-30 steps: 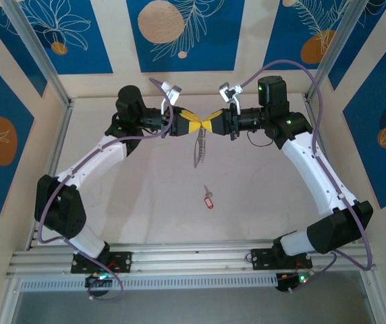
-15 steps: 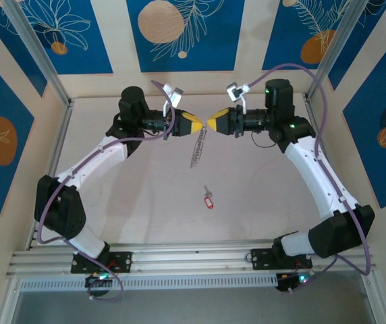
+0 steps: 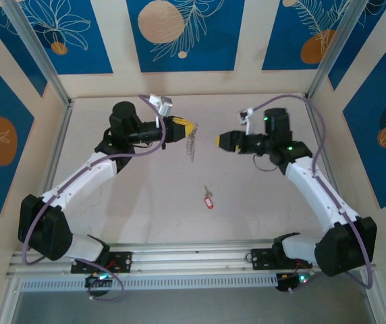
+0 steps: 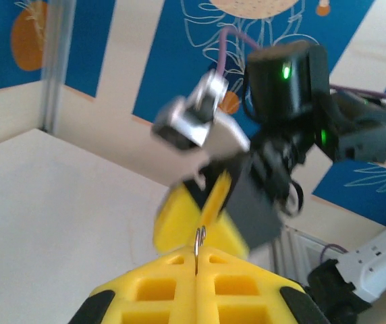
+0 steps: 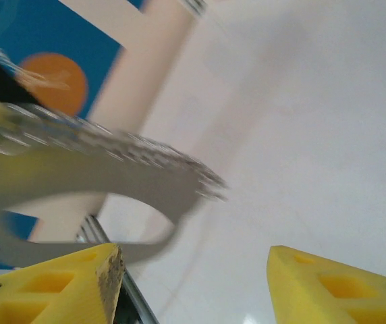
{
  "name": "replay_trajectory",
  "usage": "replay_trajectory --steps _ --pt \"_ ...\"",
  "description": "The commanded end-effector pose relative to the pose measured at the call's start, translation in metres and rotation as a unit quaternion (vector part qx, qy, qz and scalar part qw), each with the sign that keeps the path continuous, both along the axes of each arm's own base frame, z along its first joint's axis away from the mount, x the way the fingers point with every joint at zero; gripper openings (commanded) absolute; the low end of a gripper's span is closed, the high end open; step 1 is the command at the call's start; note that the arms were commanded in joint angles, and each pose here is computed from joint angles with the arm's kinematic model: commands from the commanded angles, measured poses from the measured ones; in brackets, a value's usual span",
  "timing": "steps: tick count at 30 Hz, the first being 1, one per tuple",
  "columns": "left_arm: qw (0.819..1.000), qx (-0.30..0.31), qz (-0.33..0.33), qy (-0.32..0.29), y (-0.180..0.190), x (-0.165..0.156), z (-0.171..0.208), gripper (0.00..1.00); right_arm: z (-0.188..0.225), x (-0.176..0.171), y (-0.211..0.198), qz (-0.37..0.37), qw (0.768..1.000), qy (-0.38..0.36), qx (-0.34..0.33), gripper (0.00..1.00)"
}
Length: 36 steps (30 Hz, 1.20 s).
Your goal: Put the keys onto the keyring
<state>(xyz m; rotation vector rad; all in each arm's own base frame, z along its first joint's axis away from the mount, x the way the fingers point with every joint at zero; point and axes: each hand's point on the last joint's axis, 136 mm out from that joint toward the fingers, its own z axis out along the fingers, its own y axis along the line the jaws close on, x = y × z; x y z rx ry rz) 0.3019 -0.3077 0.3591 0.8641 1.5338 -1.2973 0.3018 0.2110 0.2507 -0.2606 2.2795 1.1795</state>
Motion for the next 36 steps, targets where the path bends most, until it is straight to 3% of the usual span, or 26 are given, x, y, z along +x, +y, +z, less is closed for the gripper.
replay_trajectory --steps 1,7,12,22,36 --pt "0.998 -0.014 0.046 -0.046 0.010 0.004 0.017 0.00 -0.073 -0.012 -0.009 -0.060 0.989 0.094 -0.099 0.58" --pt "0.997 -0.012 0.065 -0.045 0.017 0.001 0.010 0.00 -0.142 -0.036 0.000 -0.062 0.968 0.168 -0.173 0.53" --pt "0.996 -0.004 0.076 -0.051 0.022 -0.002 0.008 0.00 -0.170 -0.044 0.005 -0.081 0.948 0.200 -0.236 0.52" --pt "0.993 0.002 0.103 -0.054 0.037 0.001 0.003 0.00 -0.205 -0.050 0.011 -0.119 0.898 0.230 -0.357 0.45" --pt "0.992 0.001 0.115 -0.058 0.049 -0.004 0.001 0.00 -0.222 -0.060 0.028 -0.105 0.873 0.227 -0.418 0.42"
